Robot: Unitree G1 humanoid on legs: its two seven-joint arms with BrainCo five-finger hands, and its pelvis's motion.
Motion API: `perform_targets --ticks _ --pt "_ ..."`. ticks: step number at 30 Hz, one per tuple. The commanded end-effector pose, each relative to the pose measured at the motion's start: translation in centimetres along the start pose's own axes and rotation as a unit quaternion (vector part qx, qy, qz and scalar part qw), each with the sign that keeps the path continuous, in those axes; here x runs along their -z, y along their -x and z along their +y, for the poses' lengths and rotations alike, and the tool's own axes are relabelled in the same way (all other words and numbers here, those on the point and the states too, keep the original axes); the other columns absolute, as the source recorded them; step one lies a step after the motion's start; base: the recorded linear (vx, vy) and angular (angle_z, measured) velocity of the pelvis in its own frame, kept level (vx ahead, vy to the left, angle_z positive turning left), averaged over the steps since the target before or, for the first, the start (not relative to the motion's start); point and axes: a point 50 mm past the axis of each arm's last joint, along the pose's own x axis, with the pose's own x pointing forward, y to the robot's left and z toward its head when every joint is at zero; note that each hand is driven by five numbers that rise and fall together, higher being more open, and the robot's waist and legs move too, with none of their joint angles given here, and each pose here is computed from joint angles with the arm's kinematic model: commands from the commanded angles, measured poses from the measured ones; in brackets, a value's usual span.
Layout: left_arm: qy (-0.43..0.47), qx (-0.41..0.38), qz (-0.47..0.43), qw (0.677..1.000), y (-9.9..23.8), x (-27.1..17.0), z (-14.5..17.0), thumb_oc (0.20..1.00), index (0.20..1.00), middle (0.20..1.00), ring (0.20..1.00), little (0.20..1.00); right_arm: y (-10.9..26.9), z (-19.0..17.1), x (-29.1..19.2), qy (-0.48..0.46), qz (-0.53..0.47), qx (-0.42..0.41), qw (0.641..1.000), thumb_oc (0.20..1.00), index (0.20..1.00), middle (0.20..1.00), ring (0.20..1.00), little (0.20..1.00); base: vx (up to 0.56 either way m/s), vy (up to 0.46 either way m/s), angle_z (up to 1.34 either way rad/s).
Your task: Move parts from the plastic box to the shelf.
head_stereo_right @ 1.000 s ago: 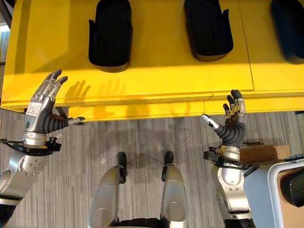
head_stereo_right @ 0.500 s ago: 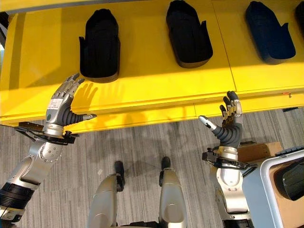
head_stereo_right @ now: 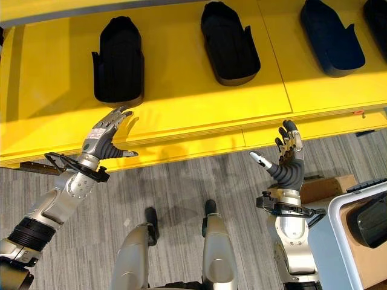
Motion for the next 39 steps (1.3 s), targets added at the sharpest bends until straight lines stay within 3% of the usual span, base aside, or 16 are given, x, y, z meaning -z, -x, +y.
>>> perform_targets --ticks 1,16,39 --pt "0.008 -0.015 -0.007 1.0 -0.9 -0.1 0.7 1.0 1.0 1.0 1.0 1.0 0.3 -0.3 -2.2 -0.021 -0.053 0.011 0.998 1.0 1.0 1.0 1.0 1.0 0.0 0.0 0.0" --pt "0.009 0.009 0.027 1.0 -1.5 0.8 -0.7 1.0 1.0 1.0 1.0 1.0 0.2 -0.5 -2.3 -0.011 -0.054 0.013 0.998 1.0 1.0 1.0 1.0 1.0 0.0 0.0 0.0" --pt "-0.009 -0.013 0.06 0.998 -1.7 2.4 1.0 1.0 1.0 1.0 1.0 1.0 0.1 -0.5 -2.1 -0.005 -0.045 0.009 0.999 1.0 1.0 1.0 1.0 1.0 0.0 0.0 0.0"
